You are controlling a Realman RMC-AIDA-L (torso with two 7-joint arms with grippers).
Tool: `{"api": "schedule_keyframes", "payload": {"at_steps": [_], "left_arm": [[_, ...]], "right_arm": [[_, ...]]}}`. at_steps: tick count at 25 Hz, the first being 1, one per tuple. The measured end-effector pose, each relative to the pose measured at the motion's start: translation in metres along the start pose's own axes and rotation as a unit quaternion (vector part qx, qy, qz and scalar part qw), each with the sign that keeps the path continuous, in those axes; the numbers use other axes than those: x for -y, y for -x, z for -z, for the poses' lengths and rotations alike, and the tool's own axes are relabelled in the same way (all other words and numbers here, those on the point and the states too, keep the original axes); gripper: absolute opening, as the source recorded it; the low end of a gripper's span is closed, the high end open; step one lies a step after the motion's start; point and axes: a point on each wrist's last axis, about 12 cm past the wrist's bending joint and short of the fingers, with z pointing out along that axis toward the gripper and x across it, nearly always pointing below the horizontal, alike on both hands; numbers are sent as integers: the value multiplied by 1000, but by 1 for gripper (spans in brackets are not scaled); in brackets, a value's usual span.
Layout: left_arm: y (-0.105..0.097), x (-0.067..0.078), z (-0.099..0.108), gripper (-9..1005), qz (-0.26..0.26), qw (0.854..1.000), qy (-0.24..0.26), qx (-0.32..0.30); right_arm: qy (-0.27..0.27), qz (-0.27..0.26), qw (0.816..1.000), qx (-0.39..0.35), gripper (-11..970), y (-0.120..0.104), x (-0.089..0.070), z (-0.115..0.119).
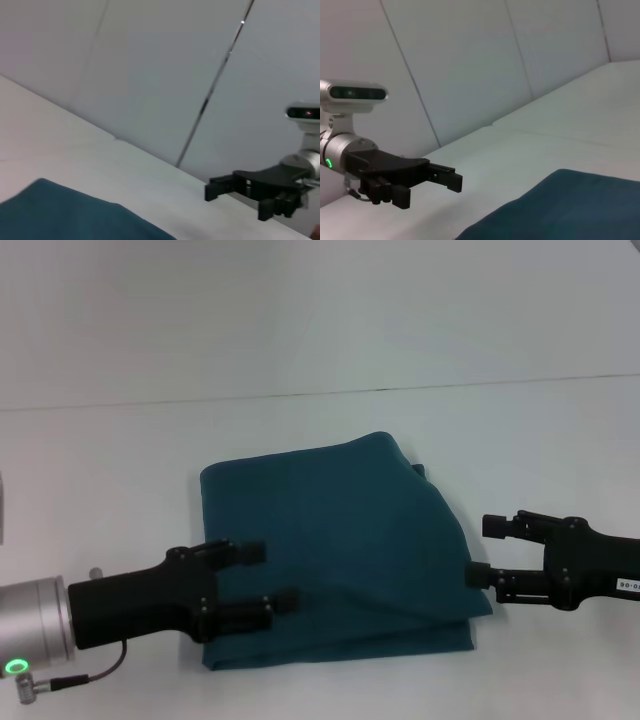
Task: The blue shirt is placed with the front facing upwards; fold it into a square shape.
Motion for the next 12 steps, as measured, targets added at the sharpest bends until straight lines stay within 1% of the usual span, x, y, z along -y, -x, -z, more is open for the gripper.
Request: {"api": "schedule_keyframes", "payload": {"at_steps": [12], "left_arm": [[-3, 3, -1, 905, 0, 1000, -10, -8]], "right_arm": [[6, -6, 1000, -11, 915, -1, 0, -3]]}}
